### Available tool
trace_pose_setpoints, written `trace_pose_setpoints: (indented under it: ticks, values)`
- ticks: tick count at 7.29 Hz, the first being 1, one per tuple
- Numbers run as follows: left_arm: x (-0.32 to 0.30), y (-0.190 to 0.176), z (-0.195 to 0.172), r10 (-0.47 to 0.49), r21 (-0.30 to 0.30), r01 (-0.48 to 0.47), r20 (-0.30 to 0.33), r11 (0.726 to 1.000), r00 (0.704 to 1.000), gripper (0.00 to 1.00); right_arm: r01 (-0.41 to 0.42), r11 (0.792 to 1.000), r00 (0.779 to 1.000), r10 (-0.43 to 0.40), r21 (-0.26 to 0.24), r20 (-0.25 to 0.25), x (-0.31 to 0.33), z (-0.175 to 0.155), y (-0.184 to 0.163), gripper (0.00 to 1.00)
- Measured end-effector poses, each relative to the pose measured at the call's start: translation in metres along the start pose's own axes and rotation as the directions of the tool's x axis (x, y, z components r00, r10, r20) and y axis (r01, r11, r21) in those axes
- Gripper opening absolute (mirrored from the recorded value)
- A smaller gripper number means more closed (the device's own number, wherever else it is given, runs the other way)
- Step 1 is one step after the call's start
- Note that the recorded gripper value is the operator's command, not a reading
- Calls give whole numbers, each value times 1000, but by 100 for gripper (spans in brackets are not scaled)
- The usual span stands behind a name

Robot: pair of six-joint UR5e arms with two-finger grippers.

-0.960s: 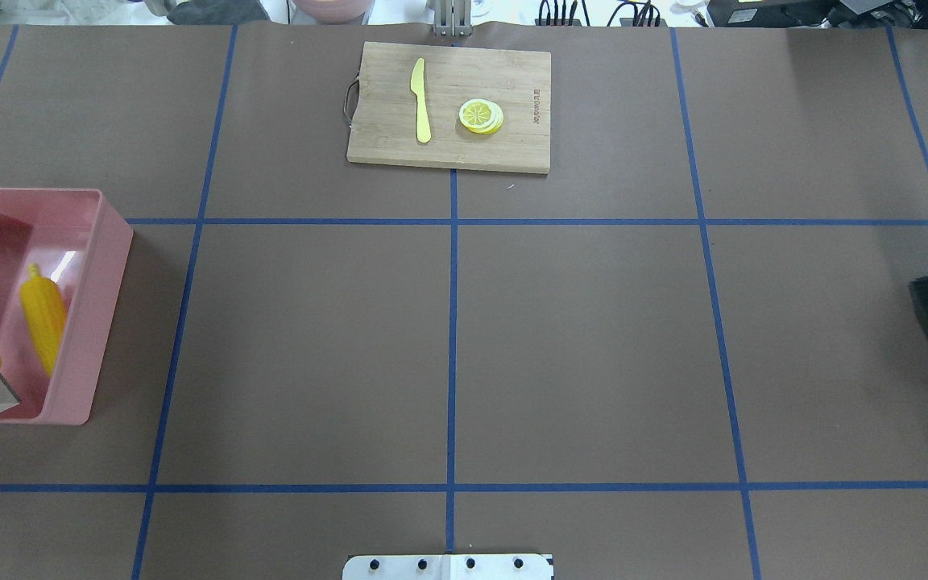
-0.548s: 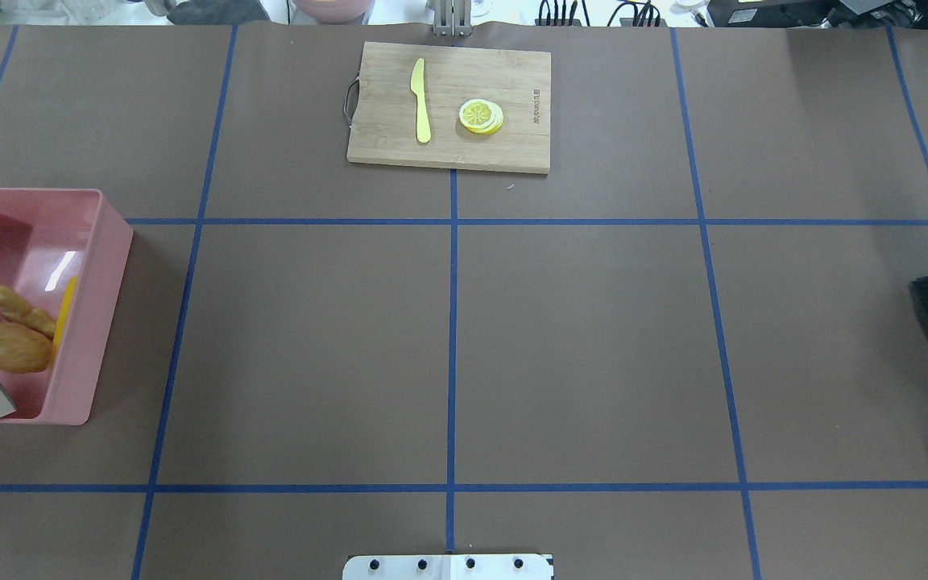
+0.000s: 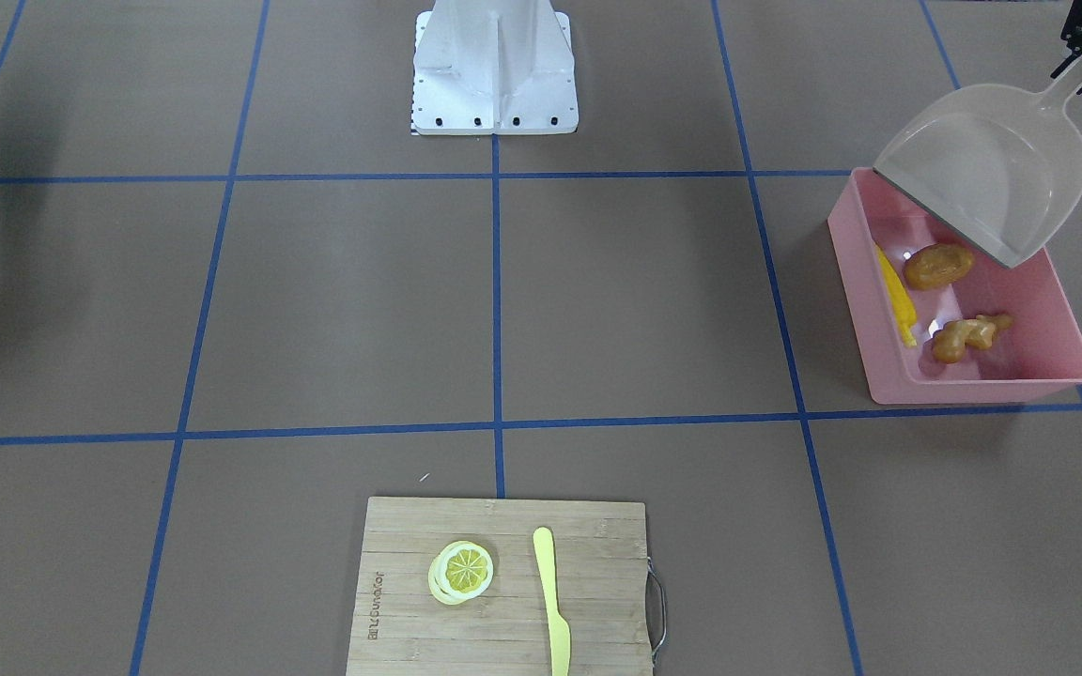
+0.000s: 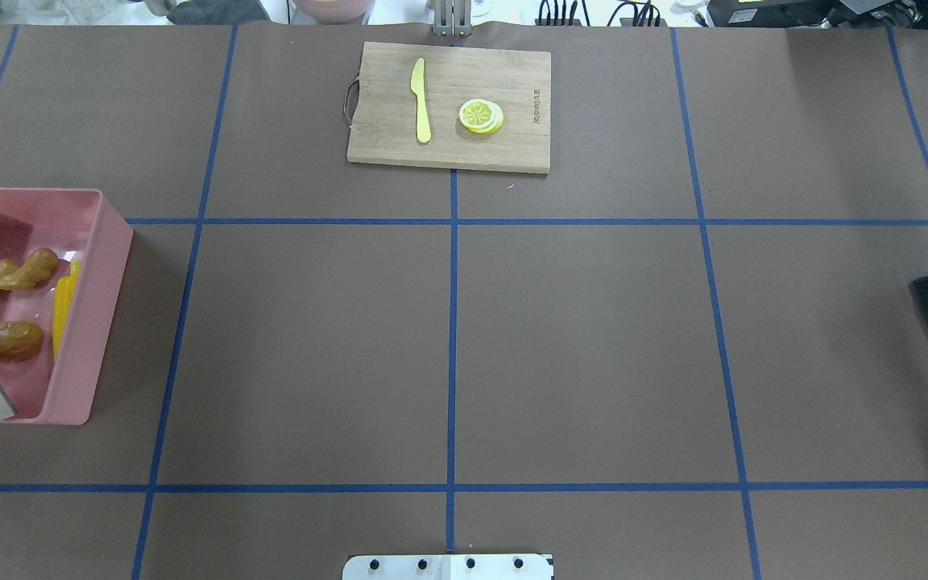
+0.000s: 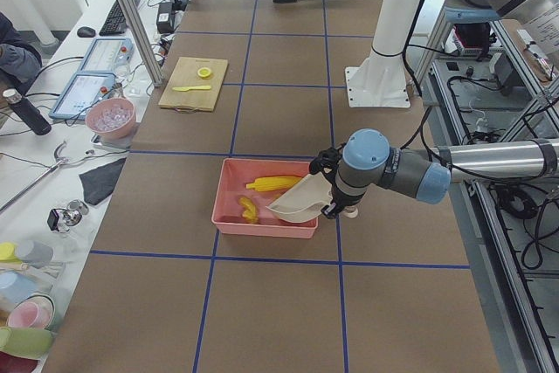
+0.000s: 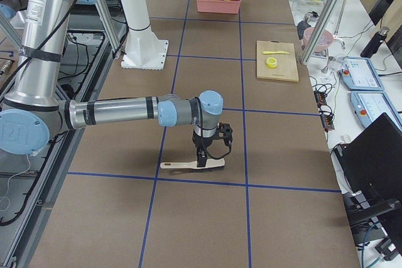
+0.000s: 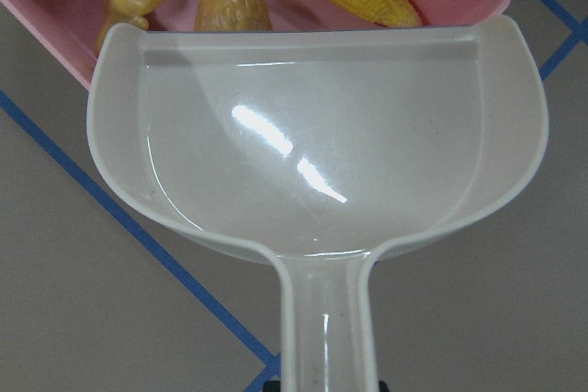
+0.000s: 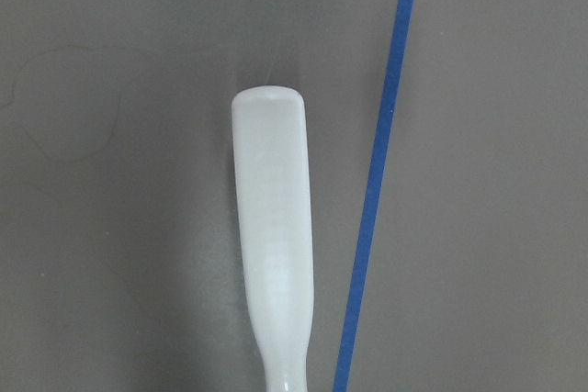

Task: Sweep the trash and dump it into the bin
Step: 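Tilt the dustpan over the pink bin to dump the items with the left gripper, then bring the empty dustpan back out of the bin with the left gripper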

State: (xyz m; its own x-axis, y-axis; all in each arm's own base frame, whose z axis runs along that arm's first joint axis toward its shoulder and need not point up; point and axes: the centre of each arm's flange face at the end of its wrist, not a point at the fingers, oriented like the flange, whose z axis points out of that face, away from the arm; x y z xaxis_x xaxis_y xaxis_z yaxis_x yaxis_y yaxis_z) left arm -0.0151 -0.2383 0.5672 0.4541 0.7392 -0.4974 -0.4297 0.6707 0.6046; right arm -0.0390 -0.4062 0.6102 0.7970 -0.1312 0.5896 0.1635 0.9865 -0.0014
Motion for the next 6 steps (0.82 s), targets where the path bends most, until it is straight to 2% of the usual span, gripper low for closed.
trace_pose_setpoints:
  ticks: [2, 3, 4, 6]
  values:
    - [-1, -17, -16, 34, 69, -35, 12, 997, 999, 0, -26, 999, 1000, 26, 42, 5, 0, -30, -16, 100]
    - [-7, -34, -26, 70, 115, -73, 28, 991, 997, 0, -51, 997, 999, 51, 60, 5, -7, -60, -43, 100]
    - [-13, -56, -33, 114, 147, -120, 44, 982, 992, 0, -70, 995, 998, 70, 69, 3, -18, -92, -70, 100]
    - [-13, -118, -30, 255, 179, -258, 41, 949, 966, 0, -102, 991, 995, 102, 88, 5, -25, -128, -92, 100]
